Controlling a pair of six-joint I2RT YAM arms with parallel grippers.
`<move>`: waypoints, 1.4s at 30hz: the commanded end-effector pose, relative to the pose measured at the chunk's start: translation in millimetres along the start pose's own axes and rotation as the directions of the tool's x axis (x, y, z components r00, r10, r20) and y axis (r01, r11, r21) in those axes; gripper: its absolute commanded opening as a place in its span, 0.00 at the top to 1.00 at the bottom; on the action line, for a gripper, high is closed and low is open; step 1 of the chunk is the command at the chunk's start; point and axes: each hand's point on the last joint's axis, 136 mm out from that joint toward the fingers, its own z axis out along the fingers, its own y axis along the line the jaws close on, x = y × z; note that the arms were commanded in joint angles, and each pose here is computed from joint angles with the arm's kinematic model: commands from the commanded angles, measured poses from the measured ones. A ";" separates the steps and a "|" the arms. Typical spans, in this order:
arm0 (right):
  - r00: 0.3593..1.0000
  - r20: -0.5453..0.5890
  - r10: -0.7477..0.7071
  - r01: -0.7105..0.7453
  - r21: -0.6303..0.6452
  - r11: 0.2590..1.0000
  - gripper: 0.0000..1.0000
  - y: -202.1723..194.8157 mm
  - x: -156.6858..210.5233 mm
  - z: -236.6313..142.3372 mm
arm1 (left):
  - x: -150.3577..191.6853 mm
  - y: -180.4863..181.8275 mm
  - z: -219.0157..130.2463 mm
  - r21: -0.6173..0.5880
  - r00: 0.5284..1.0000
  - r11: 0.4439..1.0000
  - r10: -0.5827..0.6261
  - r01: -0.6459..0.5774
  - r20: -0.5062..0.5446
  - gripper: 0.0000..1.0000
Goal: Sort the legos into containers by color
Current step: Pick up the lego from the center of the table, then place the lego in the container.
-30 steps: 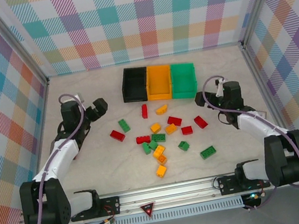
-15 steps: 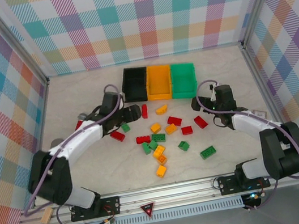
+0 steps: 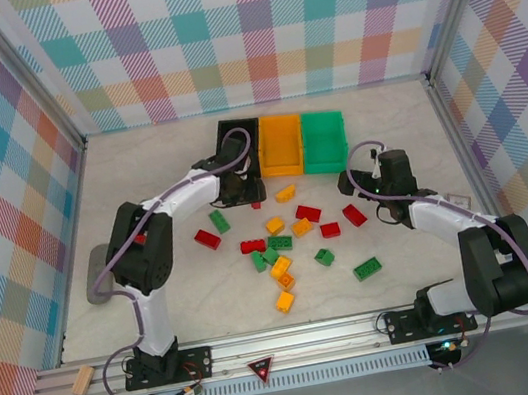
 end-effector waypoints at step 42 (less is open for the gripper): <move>0.999 -0.046 0.001 0.000 0.022 1.000 0.01 1.3 -2.3 16.2 | -85.3 -77.5 -44.5 0.099 0.982 0.989 0.089 -0.107 0.168 0.84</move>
